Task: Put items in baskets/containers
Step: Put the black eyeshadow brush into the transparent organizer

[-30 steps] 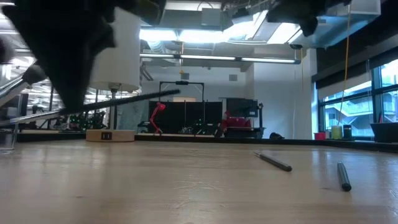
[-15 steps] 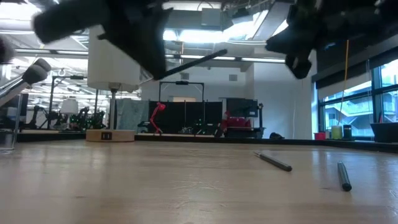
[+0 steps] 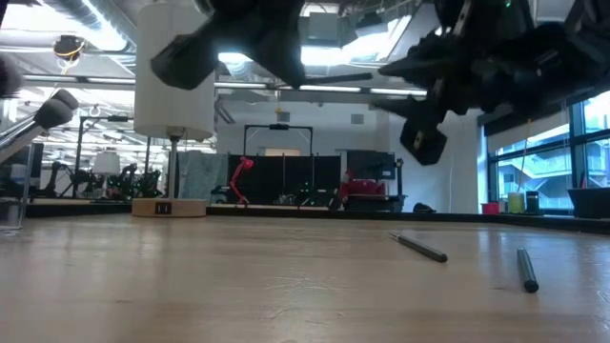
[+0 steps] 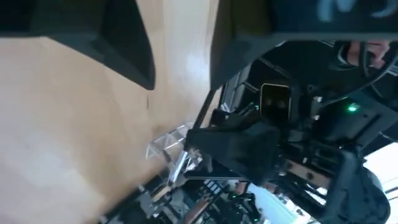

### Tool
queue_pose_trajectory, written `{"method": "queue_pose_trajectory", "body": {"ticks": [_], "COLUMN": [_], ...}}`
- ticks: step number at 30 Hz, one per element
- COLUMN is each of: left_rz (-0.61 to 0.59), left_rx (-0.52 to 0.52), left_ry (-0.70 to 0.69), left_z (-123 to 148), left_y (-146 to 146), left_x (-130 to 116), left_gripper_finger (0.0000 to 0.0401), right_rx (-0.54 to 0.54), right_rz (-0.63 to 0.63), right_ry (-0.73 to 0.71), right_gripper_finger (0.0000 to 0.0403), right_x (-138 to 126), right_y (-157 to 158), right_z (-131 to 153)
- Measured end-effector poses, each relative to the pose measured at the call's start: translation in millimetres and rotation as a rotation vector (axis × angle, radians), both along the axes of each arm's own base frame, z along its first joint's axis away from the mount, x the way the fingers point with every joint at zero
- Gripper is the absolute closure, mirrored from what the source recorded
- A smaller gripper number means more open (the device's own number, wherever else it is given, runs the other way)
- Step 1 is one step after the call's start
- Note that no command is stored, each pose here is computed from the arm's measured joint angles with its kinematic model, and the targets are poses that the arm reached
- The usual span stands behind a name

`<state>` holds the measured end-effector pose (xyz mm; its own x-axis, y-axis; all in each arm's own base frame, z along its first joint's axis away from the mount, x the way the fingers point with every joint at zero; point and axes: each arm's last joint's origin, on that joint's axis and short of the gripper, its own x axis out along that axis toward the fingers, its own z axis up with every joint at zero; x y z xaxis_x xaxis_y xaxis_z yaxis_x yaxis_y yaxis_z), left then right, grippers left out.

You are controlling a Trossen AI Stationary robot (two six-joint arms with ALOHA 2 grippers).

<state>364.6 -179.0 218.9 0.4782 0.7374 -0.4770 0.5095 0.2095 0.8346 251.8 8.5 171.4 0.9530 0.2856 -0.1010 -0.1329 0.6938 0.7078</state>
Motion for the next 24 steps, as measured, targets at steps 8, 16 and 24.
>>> {"method": "queue_pose_trajectory", "body": {"ticks": [8,16,24], "left_rz": [-0.055,-0.073,-0.071], "left_rx": [0.009,0.025,0.025], "left_ry": [0.028,0.036,0.04], "left_z": [1.1,2.5,2.5], "left_y": [5.6,15.0,18.8], "left_x": [13.2,23.7,26.4], "left_gripper_finger": [0.0381,0.0381,0.0381], "right_rx": [0.014,0.004,-0.001], "right_rz": [0.032,0.127,0.137], "right_ry": [0.042,0.038,0.096], "right_gripper_finger": [0.0205,0.0205,0.0243], "right_x": [13.2,39.9,53.1], "right_y": [2.7,19.6,21.3], "right_z": [-13.9,-11.0,-16.0]}}
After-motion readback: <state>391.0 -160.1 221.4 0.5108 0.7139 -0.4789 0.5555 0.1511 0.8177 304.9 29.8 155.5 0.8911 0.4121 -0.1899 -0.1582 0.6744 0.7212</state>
